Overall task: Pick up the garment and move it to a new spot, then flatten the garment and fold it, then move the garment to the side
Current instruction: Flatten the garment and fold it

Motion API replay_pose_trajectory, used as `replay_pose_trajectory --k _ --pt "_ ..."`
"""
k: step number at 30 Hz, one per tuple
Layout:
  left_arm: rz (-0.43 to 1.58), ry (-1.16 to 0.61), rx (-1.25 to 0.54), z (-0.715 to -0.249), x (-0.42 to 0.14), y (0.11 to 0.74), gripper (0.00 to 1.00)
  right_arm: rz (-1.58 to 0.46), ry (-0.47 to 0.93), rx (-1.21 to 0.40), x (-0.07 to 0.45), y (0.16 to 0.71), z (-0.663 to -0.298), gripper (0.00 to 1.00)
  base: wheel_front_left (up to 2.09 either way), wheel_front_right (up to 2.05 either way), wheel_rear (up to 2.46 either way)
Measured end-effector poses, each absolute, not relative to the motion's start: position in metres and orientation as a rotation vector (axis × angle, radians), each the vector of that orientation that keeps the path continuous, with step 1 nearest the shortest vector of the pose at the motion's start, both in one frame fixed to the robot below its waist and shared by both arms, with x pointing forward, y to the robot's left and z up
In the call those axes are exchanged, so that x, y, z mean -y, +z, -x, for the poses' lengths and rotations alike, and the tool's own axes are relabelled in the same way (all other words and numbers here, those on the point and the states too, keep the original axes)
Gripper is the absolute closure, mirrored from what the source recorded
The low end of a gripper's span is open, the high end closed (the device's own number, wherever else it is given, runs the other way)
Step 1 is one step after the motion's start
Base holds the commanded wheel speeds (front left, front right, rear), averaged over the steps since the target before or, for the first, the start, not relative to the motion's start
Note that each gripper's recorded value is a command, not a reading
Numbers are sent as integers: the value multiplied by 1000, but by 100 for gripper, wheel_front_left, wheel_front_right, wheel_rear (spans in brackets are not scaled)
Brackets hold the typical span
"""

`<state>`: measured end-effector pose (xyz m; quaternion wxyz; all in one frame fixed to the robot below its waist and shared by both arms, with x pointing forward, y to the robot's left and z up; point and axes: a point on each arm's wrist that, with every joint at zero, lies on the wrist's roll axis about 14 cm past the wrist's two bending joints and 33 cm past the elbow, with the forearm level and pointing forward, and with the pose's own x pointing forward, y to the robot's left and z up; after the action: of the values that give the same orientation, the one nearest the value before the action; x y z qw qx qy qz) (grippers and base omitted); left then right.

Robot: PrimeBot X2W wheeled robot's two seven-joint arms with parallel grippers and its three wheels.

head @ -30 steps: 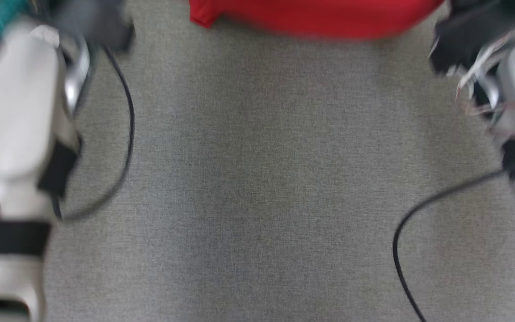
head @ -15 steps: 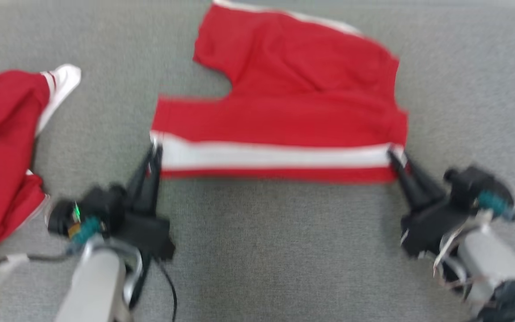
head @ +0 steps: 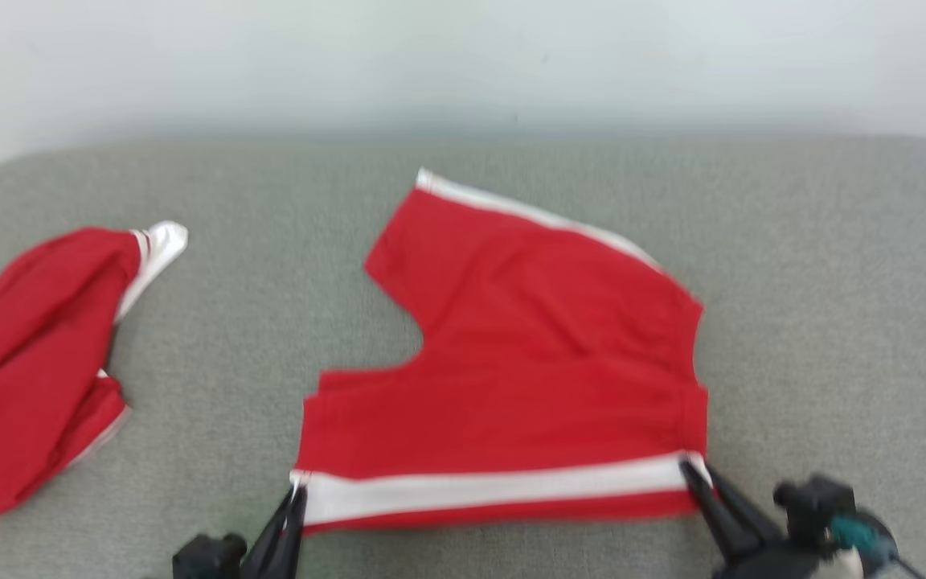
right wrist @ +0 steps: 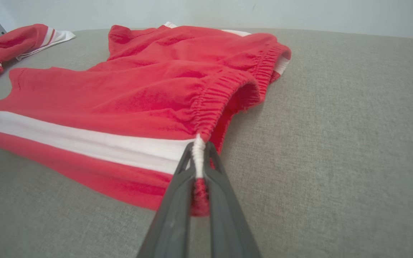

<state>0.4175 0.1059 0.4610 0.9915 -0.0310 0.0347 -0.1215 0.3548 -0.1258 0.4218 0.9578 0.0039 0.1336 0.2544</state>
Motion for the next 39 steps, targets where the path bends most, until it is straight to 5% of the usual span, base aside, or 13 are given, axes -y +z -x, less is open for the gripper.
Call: replay_pose_trajectory --k 11,18,32,39 --pt "43 -168 -104 -374 -133 451 100 -23 652 -367 95 400 -275 100 0 0 0" --pt "44 -142 -129 -364 -142 442 100 -29 665 -377 96 400 -264 100 0 0 0" --pt "-7 -273 179 -460 -101 548 100 -234 478 -198 113 453 -346 100 0 0 0" --pt "-95 -388 161 -518 -65 546 100 -350 385 -174 125 459 -391 100 0 0 0"
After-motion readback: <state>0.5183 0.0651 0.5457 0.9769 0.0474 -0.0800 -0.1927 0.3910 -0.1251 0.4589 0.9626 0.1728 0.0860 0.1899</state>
